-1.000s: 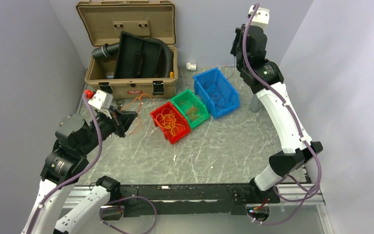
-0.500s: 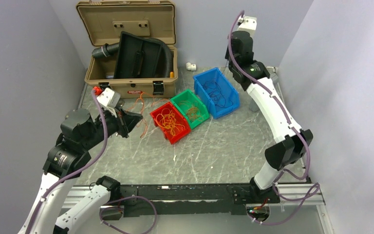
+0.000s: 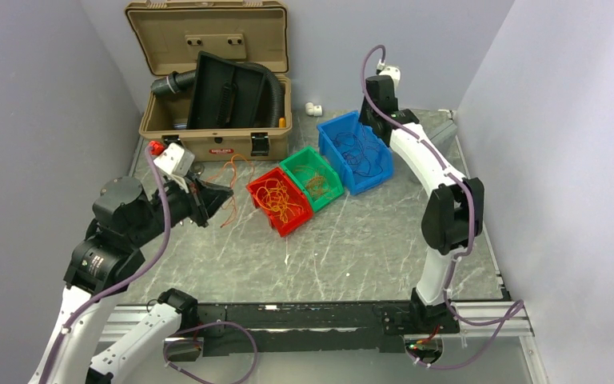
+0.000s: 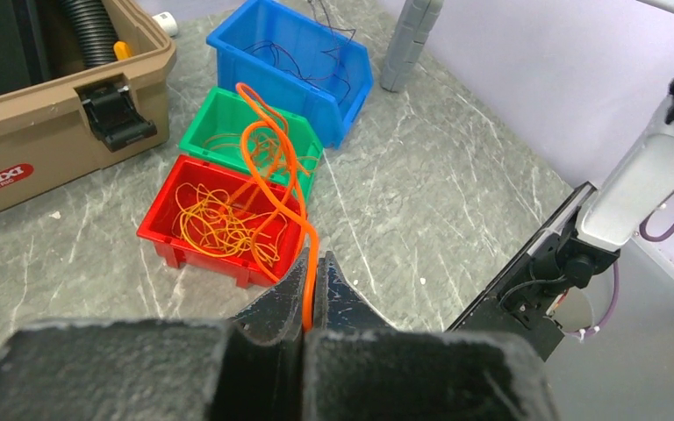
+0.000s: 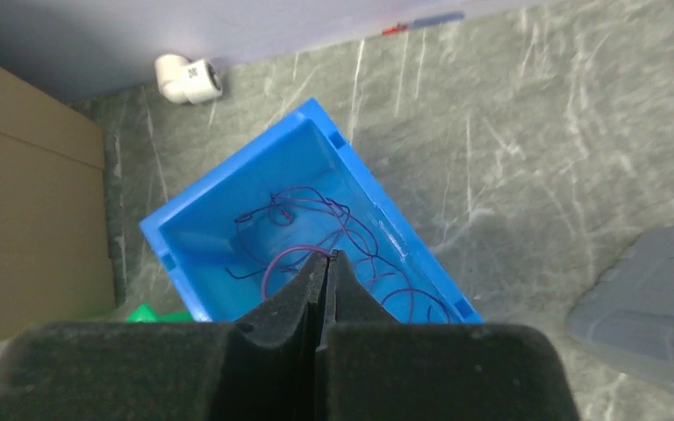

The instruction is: Untangle the cables

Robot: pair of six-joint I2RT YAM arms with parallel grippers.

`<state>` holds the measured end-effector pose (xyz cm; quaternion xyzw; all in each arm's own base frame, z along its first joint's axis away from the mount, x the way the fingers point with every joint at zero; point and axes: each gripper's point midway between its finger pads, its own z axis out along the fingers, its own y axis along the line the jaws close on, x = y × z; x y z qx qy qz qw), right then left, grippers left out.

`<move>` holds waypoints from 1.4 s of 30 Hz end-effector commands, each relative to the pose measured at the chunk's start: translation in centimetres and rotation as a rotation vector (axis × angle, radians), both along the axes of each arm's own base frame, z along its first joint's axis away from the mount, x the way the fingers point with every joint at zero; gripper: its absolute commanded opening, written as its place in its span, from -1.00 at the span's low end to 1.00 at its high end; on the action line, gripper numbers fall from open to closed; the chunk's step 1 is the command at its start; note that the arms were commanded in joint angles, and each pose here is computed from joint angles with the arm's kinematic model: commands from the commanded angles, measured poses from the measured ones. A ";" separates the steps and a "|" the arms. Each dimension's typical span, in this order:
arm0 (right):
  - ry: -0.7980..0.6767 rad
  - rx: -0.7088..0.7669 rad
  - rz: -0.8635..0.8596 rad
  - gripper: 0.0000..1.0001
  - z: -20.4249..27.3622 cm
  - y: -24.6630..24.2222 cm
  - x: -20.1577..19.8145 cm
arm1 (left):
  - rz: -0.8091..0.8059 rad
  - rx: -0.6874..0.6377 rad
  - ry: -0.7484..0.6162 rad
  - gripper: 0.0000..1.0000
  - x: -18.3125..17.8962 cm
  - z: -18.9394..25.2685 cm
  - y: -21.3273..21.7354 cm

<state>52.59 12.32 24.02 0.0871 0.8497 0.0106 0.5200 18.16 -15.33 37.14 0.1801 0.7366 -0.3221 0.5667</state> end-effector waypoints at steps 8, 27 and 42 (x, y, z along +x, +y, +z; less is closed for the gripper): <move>0.092 0.157 0.156 0.21 -1.3 1.6 0.7 | -0.030 0.070 0.078 -1.00 2.9 -1.3 -1.5; -0.208 0.198 0.142 0.72 10.7 -2.9 -14.0 | -0.023 0.054 0.300 -1.00 10.8 -4.7 -8.7; -0.292 0.191 0.095 0.74 13.3 -4.7 -16.9 | 0.077 0.133 0.477 -1.00 16.3 -9.0 -14.6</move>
